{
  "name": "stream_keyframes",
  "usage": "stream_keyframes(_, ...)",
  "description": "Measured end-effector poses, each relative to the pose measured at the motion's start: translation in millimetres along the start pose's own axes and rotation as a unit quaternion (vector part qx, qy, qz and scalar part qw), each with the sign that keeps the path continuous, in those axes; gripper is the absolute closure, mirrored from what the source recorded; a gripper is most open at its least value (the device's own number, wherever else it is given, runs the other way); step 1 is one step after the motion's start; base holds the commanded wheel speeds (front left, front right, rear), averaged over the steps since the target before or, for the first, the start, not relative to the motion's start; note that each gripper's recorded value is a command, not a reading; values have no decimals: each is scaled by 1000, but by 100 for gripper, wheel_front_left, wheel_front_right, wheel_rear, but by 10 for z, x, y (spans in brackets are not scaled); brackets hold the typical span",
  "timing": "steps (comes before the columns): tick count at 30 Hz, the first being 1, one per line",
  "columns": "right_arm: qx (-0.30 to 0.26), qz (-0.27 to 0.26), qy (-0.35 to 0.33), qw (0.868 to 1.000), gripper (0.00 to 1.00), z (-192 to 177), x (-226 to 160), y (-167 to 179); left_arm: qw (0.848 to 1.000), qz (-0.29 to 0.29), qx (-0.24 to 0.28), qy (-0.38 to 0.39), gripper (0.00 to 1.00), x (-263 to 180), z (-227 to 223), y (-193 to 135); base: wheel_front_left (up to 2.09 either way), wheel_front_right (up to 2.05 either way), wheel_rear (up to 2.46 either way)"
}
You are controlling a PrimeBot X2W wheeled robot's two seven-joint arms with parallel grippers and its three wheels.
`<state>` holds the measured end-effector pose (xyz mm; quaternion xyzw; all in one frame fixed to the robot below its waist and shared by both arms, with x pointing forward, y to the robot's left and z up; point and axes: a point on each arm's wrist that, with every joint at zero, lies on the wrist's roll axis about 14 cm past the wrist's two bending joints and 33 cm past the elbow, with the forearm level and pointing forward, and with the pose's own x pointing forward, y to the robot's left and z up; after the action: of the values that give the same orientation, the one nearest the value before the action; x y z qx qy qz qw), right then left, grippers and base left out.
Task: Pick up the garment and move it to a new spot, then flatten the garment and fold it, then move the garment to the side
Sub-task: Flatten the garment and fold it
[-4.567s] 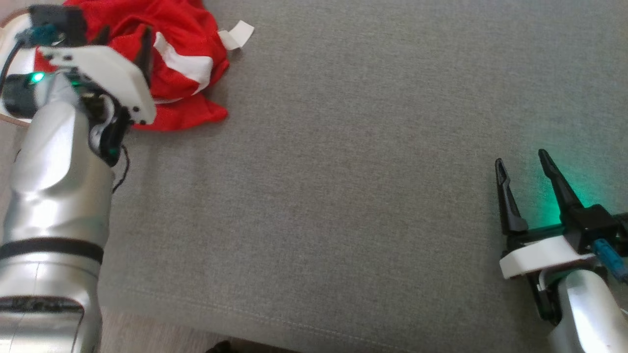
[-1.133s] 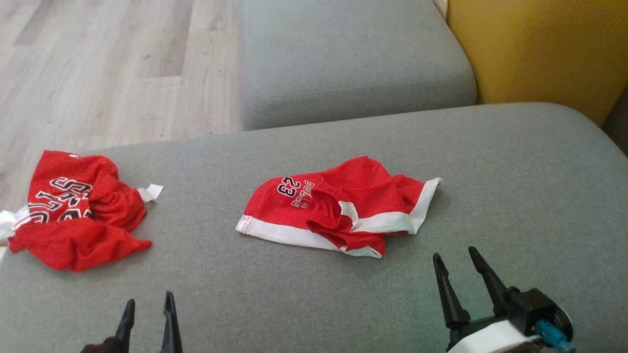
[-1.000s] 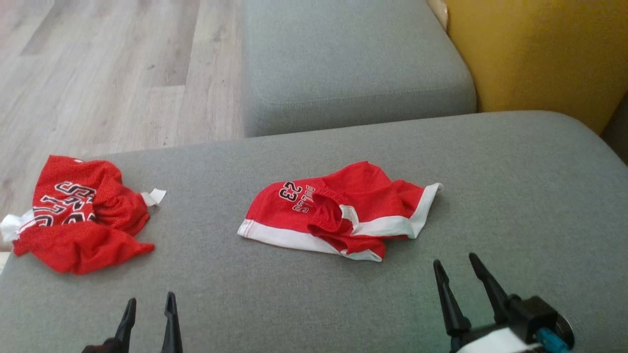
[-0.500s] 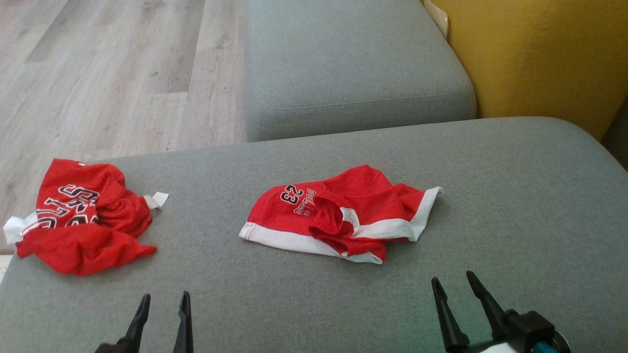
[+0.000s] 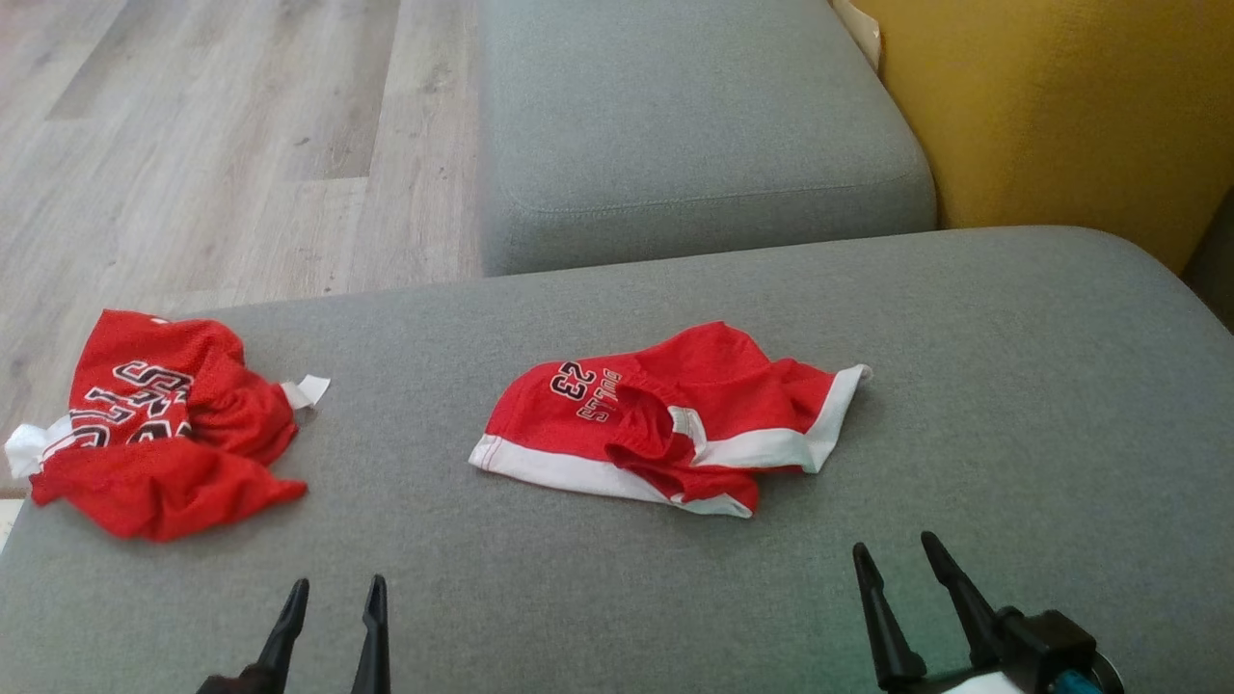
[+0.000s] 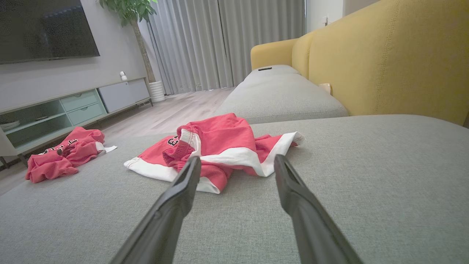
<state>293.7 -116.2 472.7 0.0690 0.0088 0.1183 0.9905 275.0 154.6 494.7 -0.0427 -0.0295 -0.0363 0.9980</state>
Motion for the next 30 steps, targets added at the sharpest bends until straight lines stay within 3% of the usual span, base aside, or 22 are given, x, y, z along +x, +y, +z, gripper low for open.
stream_keyframes(20,10,0,7,1000,0,-30,49,-1,1000,-11,11,20,0,15,-111,-70,0,0,0)
stream_keyframes(25,11,1,9,1000,0,-27,98,-6,999,-38,7,16,0,136,-87,-237,0,0,0)
stream_keyframes(30,9,0,10,1000,0,-15,202,-36,994,-109,-11,21,0,353,-108,-635,0,0,0)
